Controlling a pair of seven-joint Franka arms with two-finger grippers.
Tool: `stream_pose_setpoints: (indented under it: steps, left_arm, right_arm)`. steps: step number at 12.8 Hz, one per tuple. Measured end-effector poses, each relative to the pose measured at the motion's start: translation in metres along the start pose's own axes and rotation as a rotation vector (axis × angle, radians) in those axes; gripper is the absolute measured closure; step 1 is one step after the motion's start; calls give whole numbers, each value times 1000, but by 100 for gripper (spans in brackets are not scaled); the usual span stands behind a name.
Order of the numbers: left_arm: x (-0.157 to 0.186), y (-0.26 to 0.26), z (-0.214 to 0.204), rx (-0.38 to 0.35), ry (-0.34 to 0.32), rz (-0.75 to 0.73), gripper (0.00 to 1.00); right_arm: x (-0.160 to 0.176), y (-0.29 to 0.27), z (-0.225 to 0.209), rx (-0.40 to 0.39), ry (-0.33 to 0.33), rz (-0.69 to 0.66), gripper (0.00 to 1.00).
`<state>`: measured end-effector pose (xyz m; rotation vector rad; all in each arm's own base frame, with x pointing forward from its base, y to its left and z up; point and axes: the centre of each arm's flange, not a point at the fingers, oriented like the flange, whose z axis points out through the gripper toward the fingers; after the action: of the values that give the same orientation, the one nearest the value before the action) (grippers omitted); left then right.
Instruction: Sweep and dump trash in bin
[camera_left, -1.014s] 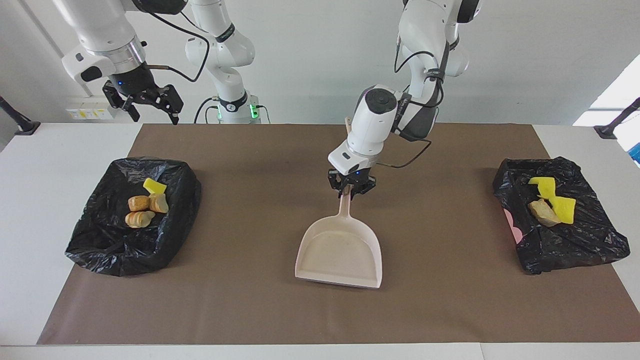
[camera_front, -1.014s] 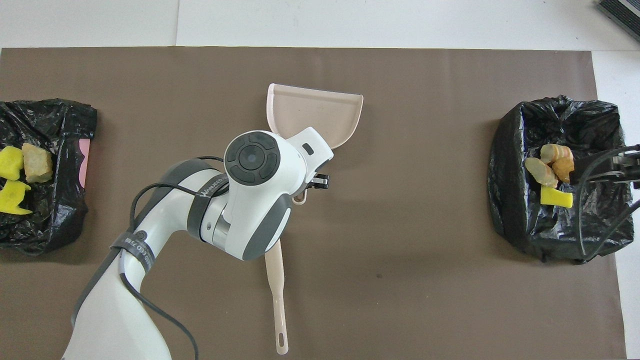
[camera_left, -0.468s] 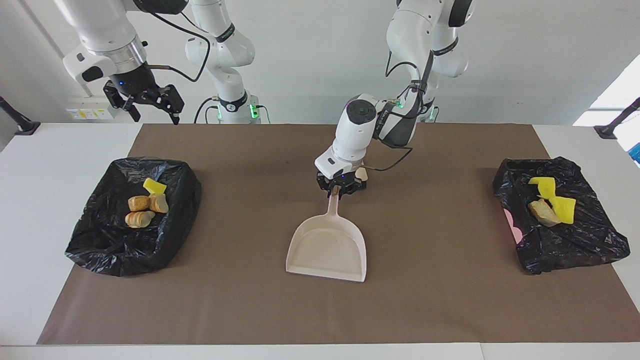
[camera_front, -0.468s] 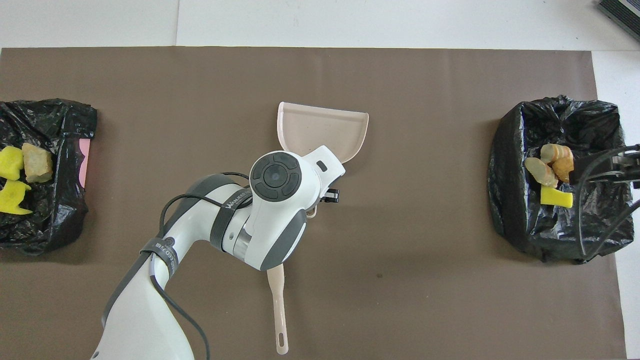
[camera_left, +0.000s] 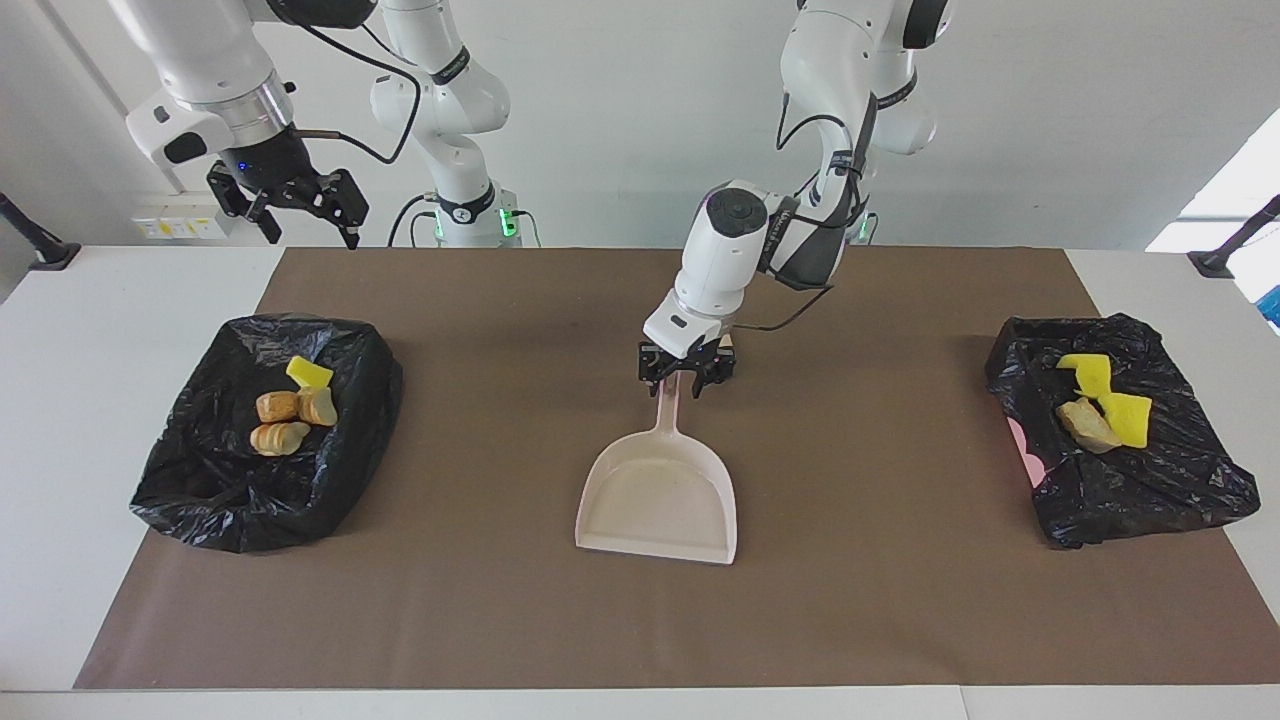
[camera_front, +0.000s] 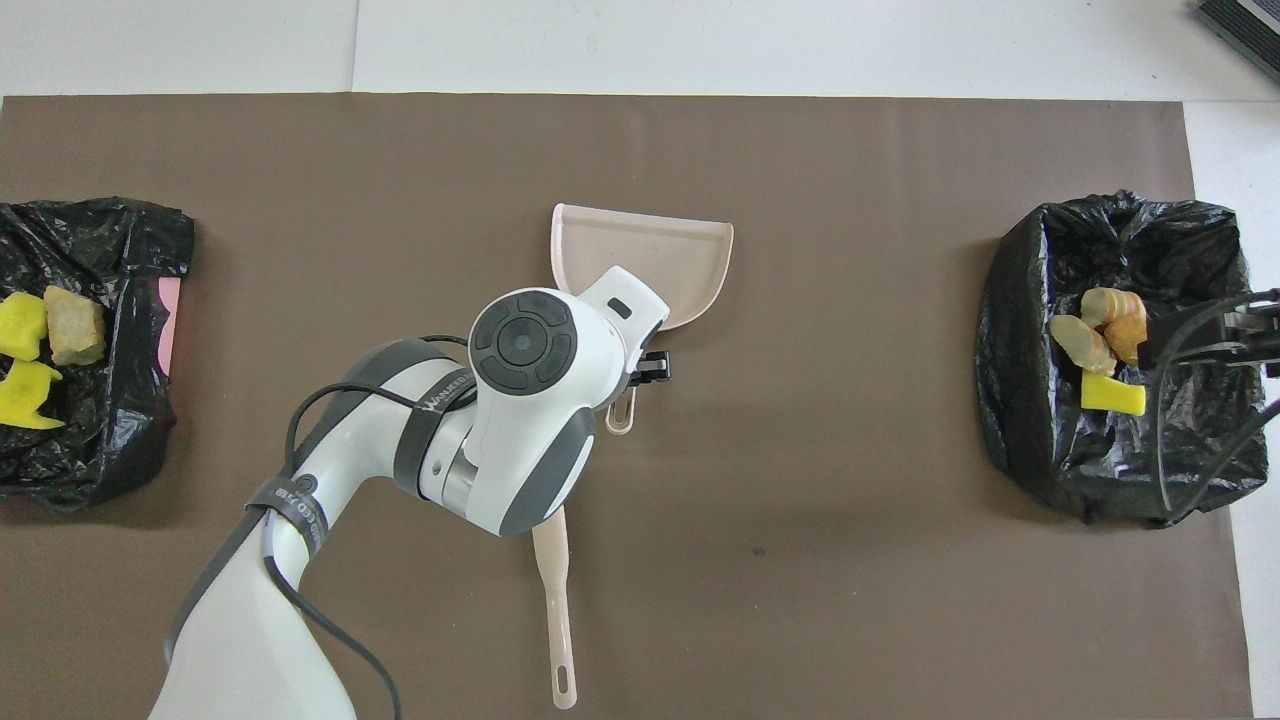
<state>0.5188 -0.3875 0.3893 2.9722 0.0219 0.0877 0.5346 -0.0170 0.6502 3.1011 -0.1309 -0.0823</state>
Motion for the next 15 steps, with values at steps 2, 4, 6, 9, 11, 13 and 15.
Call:
stream_pose_setpoints:
  steps: [2, 4, 6, 9, 11, 13, 15]
  left_arm:
    - [17, -30, -29, 1, -3, -51, 0]
    - [33, -66, -63, -6, 4, -91, 0]
    - [45, -105, -101, -11, 7, -110, 0]
    - [56, -179, -152, 22, 10, -126, 0]
    - [62, -224, -170, 84, 13, -127, 0]
    - [66, -265, -188, 108, 12, -107, 0]
    - [61, -301, -214, 112, -5, -62, 0]
  right_arm:
    - [0, 0, 0, 0, 0, 0, 0]
    - [0, 0, 0, 0, 0, 0, 0]
    - [0, 0, 0, 0, 0, 0, 0]
    - [0, 0, 0, 0, 0, 0, 0]
    - [0, 0, 0, 0, 0, 0, 0]
    - [0, 0, 0, 0, 0, 0, 0]
    - [0, 0, 0, 0, 0, 0, 0]
